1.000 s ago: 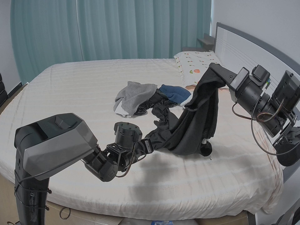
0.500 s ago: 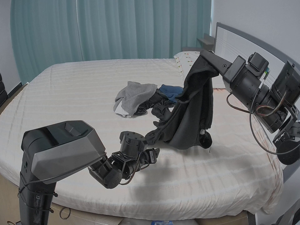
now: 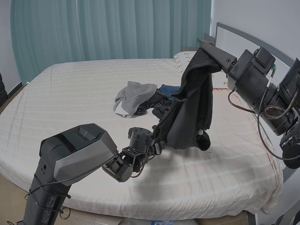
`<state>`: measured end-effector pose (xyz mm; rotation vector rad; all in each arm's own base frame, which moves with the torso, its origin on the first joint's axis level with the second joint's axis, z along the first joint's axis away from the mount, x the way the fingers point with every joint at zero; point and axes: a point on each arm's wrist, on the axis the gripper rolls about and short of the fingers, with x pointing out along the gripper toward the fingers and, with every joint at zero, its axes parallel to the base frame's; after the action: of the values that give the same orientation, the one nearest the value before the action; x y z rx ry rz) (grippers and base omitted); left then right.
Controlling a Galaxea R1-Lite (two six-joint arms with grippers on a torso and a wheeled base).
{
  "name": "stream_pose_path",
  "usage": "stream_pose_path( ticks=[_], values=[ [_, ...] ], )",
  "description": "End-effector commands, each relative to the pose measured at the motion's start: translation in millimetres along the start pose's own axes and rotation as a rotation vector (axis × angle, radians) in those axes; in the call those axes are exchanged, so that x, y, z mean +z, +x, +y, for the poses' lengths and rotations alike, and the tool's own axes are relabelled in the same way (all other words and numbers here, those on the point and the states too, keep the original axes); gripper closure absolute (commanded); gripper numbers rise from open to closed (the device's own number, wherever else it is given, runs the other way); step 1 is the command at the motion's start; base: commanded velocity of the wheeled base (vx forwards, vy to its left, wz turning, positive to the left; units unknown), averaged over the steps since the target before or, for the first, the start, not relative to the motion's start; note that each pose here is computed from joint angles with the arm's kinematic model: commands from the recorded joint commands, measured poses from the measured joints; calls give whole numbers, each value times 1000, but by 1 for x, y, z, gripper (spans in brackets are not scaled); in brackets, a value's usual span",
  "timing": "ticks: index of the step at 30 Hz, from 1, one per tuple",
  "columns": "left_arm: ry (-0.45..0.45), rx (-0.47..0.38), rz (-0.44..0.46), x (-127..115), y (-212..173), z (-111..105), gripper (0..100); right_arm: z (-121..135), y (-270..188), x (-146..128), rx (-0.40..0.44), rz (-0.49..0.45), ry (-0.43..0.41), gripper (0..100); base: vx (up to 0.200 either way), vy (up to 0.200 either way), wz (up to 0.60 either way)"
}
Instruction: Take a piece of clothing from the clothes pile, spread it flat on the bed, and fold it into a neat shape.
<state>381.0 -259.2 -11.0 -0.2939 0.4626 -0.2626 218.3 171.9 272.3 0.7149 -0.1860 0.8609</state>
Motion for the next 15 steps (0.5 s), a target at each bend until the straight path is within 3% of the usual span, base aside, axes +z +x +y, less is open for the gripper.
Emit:
stream_pose_path(
  ticks=[1,4,5,11,15],
  values=[
    [-6,33,-22,-11,21,6,0,4,-4,5,9,-13,-2,100,0,0,0],
    [-15,44,-30,-7,22,11,0,-7,-5,4,-25,-11,-10,100,0,0,0],
    [-18,45,-35,-5,22,11,100,-10,-5,4,-35,-11,-10,100,0,0,0],
    [-64,121,-96,10,19,20,100,-35,-8,1,-111,7,-22,100,0,0,0],
    [-127,131,-104,33,-13,21,100,-58,-10,-13,-188,50,-21,100,0,0,0]
  ],
)
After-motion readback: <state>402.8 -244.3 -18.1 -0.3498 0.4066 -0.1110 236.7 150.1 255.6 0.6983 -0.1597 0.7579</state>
